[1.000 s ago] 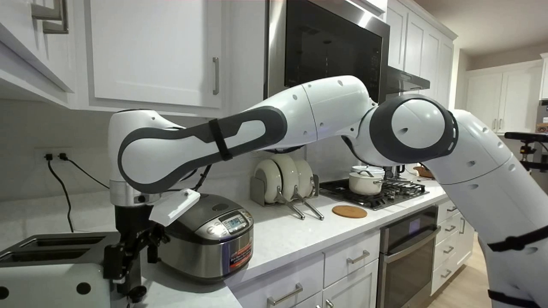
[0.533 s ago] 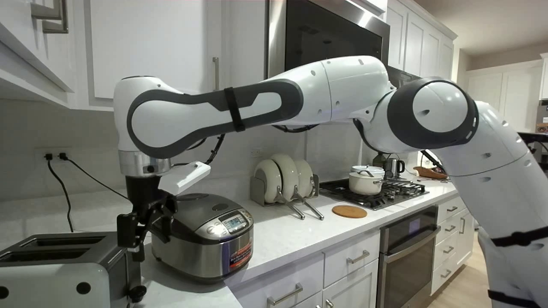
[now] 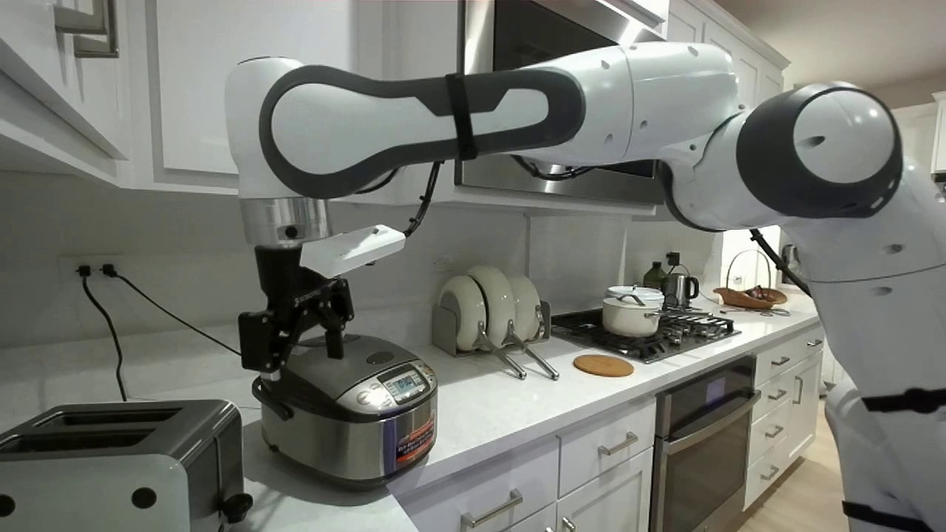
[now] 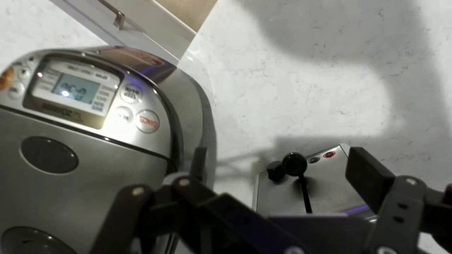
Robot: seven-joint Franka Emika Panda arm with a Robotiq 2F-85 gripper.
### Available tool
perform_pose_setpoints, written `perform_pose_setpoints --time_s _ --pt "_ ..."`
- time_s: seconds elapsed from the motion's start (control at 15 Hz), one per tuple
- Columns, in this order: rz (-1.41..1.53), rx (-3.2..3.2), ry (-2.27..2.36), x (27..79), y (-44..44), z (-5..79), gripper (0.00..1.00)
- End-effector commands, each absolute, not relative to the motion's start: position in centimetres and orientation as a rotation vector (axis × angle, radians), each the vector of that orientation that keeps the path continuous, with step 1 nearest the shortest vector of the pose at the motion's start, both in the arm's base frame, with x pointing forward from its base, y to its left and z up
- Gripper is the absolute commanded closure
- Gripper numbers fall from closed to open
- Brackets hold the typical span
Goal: Press down the lever on the toaster
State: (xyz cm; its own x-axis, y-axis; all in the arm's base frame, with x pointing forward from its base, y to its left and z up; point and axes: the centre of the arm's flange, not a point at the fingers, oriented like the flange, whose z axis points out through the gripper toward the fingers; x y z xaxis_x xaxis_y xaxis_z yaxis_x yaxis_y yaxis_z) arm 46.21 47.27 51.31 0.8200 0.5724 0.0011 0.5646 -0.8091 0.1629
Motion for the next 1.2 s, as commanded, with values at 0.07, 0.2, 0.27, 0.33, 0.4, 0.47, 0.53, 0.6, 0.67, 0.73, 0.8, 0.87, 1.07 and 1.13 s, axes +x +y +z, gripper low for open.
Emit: perform_pose_setpoints --time_s 0.07,0.2,0.27,0.33,0.4,0.47,0.53,0.6,0.67,0.73,0.8,0.87,1.07,1.13 --pt "0.079 2.898 0.633 40.9 43.4 54.5 0.00" --pt "0.087 2.934 0.526 39.2 42.0 55.7 0.00" --pt "0.087 2.950 0.474 38.3 41.5 56.3 0.00" --pt "0.089 2.972 0.420 37.7 40.9 56.9 0.00" --pt "0.091 2.992 0.372 36.9 40.4 57.4 0.00" --pt "0.097 3.014 0.323 36.3 39.9 57.8 0.00" --pt "0.107 3.031 0.271 35.7 39.4 58.3 0.00" --pt "0.105 3.041 0.232 35.2 39.0 58.6 0.00" --pt "0.107 3.050 0.194 34.8 38.5 59.0 0.00" --pt "0.114 3.059 0.154 34.3 38.2 59.2 0.00" --pt "0.126 3.067 0.115 34.0 37.8 59.4 0.00" --pt "0.139 3.072 0.082 33.6 37.4 59.5 0.00" --pt "0.125 3.048 0.130 34.7 38.4 60.0 0.00" --pt "0.129 3.047 0.122 34.5 38.2 60.1 0.00"
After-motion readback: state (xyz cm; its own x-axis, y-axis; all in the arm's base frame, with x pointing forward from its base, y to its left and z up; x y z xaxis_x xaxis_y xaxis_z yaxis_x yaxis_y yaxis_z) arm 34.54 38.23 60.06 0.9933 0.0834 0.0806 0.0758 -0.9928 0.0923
